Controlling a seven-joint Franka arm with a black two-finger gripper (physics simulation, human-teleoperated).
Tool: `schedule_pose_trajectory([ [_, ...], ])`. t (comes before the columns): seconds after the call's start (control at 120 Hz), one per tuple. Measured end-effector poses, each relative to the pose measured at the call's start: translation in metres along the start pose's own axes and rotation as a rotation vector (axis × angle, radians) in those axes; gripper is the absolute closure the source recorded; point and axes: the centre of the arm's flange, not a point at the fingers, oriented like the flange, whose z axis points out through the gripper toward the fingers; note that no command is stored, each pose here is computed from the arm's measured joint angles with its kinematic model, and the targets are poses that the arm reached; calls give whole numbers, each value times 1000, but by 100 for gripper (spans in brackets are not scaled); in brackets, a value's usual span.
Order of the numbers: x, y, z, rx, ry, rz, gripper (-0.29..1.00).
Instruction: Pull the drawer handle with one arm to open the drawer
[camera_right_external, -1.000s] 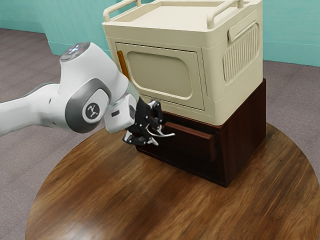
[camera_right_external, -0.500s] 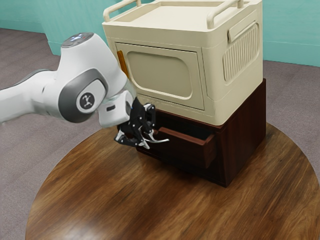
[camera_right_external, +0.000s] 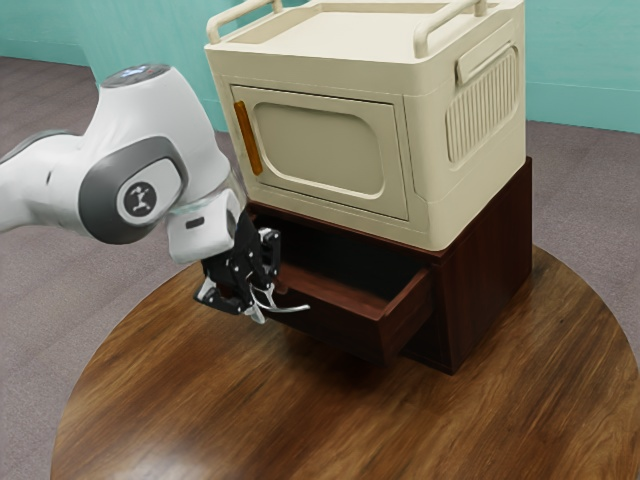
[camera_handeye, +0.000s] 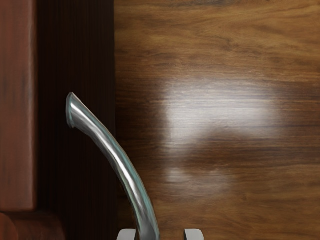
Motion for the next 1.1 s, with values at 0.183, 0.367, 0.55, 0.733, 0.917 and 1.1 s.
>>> schedule_pose_trajectory([
  [0.183,1,17,-3,-6,3,-23,66],
  [0.367,2,36,-11,6,7,-40,66],
  [0.55,3,47,-18,17,9,-54,66],
  [0.733,6,50,-24,31,10,-58,49],
  [0.917,5,64,-68,118,12,-65,31],
  [1.1,8,71,-128,220,14,-70,15],
])
